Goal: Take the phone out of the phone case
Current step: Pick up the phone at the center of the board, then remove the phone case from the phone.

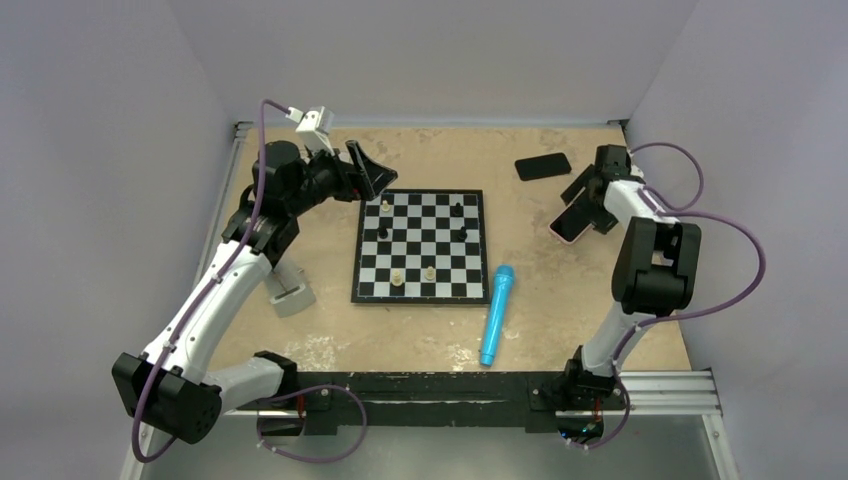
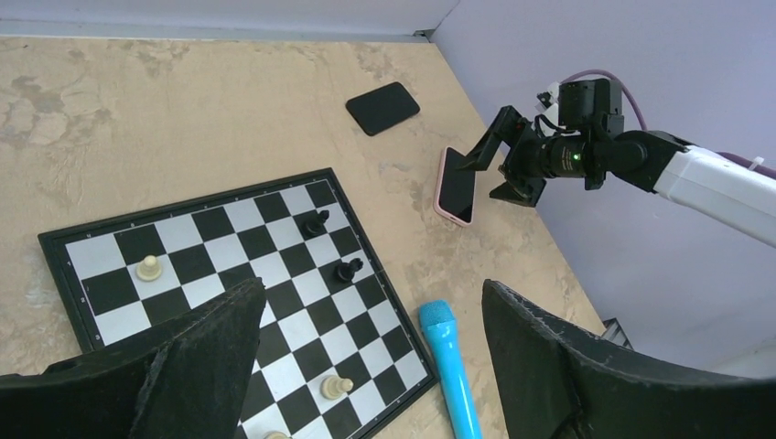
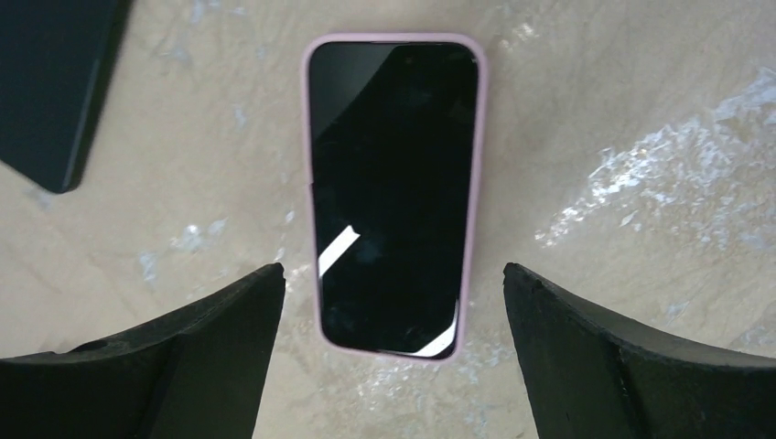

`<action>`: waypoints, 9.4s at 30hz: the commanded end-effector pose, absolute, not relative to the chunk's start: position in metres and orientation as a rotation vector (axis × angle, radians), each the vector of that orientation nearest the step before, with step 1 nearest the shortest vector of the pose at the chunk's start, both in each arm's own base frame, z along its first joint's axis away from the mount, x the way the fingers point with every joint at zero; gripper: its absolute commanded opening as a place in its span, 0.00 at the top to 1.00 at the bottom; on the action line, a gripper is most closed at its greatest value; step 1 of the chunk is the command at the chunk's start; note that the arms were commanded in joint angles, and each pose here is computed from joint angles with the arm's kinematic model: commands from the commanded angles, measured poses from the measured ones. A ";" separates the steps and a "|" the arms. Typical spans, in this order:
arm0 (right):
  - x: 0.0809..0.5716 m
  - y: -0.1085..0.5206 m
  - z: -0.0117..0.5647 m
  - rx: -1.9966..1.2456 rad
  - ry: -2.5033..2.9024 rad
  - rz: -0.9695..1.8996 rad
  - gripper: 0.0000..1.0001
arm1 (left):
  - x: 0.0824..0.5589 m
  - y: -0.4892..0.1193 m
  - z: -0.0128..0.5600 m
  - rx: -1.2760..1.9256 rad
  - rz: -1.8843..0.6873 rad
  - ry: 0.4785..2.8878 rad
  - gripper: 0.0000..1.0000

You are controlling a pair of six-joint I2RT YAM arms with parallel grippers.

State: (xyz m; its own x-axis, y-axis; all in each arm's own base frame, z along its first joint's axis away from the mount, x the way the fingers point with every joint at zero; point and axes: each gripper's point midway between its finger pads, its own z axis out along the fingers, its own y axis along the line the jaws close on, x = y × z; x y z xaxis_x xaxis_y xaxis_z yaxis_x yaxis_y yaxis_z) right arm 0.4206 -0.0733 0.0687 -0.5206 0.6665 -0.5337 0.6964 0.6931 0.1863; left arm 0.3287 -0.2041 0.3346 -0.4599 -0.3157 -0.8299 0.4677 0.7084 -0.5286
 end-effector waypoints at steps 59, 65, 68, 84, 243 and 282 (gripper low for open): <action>0.446 -0.092 0.012 1.089 2.627 -0.188 0.19 | 0.328 -0.215 0.351 0.146 -1.013 1.796 0.09; 0.451 -0.083 0.028 0.973 2.522 -0.042 0.68 | 0.328 -0.215 0.352 0.152 -1.012 1.791 0.09; 0.449 -0.080 0.038 0.938 2.444 -0.006 1.00 | 0.327 -0.215 0.353 0.152 -1.012 1.790 0.09; 0.400 -0.054 0.181 0.572 1.859 0.096 1.00 | 0.328 -0.225 0.345 0.158 -1.085 1.819 0.11; 0.121 0.307 0.333 -1.043 1.326 1.733 0.53 | 0.194 -0.263 0.418 0.449 -1.543 1.659 1.00; 0.078 0.305 0.335 -1.244 1.108 1.742 0.79 | 0.173 -0.265 0.428 0.418 -1.791 1.677 1.00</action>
State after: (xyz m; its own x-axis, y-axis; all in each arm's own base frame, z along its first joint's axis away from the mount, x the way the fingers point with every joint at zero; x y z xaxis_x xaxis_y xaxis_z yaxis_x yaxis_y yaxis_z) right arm 0.0953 0.3136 0.3269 -0.4113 0.0579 -0.9097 -0.8771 -0.2967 0.3777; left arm 0.1722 -0.2705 0.4022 -0.7509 -0.1700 -0.6382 0.6392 0.0564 -0.7670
